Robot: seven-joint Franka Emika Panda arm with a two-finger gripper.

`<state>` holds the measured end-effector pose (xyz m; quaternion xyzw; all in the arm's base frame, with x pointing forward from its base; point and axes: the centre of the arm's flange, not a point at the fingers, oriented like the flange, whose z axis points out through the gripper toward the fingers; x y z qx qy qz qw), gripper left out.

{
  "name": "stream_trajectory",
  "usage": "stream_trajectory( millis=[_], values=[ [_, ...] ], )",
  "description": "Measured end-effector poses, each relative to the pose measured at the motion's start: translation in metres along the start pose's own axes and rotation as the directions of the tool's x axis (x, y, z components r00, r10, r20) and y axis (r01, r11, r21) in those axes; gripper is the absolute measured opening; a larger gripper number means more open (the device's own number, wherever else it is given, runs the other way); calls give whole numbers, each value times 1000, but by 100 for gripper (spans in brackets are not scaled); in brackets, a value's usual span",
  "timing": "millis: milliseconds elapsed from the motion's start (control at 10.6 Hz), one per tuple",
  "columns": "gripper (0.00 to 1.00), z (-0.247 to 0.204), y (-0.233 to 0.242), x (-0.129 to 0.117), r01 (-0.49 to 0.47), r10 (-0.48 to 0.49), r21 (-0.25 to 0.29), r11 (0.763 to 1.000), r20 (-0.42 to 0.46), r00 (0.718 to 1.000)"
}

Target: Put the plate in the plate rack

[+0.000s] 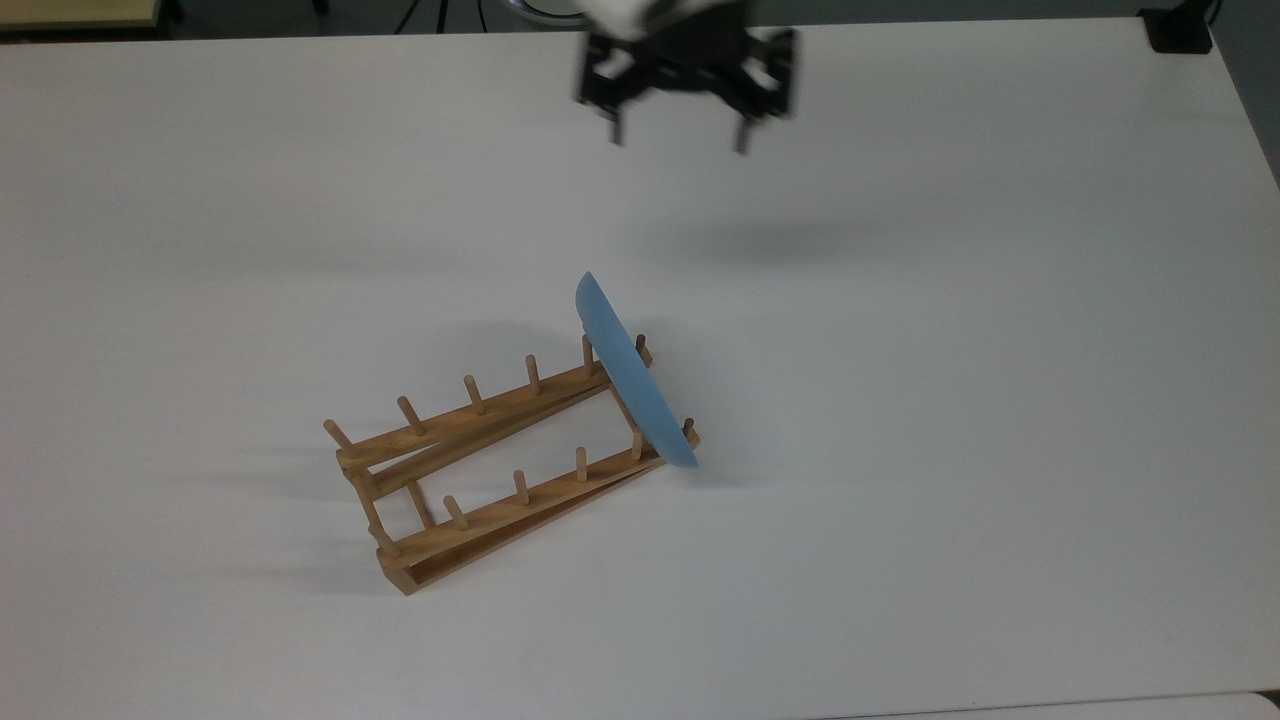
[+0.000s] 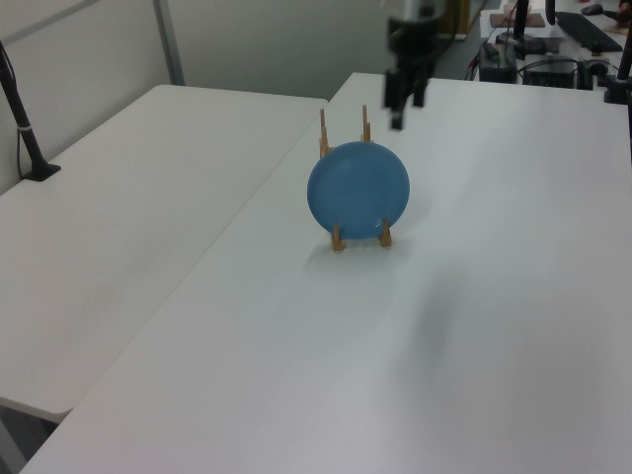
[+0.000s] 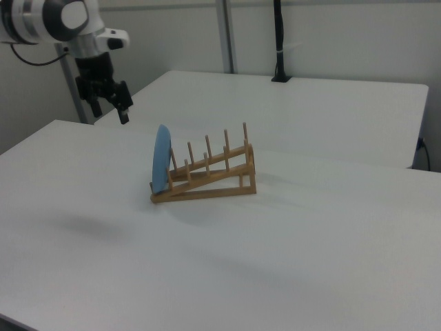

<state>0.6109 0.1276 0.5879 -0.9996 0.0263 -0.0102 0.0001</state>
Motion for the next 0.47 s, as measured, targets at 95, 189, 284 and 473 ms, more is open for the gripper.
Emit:
stream_trajectory(
  millis=[95, 189, 284, 473],
  values=[
    [100, -4, 38, -9, 14, -14, 17, 1000, 29, 999],
    [100, -2, 68, -16, 7, -8, 25, 1000, 45, 999],
    [100, 2, 95, -19, 10, -12, 29, 1000, 59, 998],
    [100, 10, 137, -20, 3, -6, 32, 999, 74, 997]
  ],
)
